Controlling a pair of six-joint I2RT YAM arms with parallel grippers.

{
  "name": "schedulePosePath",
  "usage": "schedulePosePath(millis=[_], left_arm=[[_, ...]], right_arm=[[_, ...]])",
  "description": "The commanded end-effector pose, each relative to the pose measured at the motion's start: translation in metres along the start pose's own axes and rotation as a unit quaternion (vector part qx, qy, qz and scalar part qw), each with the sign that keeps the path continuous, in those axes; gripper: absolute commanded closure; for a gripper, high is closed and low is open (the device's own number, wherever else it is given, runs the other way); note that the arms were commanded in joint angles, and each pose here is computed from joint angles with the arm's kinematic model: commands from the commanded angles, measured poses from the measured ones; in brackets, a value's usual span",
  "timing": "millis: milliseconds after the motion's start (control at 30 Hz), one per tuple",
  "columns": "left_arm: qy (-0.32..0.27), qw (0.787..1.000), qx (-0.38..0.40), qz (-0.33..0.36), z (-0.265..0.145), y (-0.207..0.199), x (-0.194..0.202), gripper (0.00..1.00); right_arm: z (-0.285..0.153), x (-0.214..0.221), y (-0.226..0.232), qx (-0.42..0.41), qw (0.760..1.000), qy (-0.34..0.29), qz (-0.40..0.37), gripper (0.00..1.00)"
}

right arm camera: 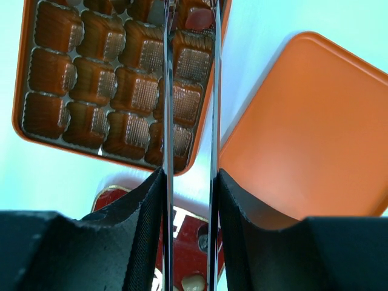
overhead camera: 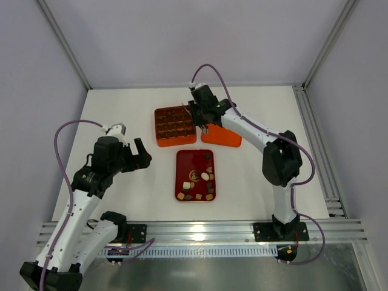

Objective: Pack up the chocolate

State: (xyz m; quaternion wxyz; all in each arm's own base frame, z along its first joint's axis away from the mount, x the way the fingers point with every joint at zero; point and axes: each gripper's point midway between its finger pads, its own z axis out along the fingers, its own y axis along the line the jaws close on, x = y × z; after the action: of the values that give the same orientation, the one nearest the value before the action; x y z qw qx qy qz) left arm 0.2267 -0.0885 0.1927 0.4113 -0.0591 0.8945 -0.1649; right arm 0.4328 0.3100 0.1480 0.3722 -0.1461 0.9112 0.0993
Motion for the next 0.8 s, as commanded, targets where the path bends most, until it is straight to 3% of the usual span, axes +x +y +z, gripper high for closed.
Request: schedulePosePath(millis=[0,233,567,767], left_arm=[[-0.011,1.000,0.002,-0.003,0.001,-0.002,-0.005,0.00],[-0.014,1.000,0.003,-0.003,0.000,-0.002,-0.006,0.00],[-0.017,1.000,0.005,-0.002,-0.002,-0.004,-0.007,0.00],[-0.017,1.000,0.004,-0.002,-0.002,-0.003,-0.006,0.00]], right_arm=[[-0.066,-0.045,0.000,-0.018,0.997,-0.074,0.016,0.59],[-0.126,0.002,-0.009,-0.046,0.996,-0.071,0.042,0.59],[-0.184,0.139,0.005,-0.096,0.995,0.019,-0.001,0.59],[-0.206,0.190,0.035,-0.160,0.985,0.060,-0.023,0.59]])
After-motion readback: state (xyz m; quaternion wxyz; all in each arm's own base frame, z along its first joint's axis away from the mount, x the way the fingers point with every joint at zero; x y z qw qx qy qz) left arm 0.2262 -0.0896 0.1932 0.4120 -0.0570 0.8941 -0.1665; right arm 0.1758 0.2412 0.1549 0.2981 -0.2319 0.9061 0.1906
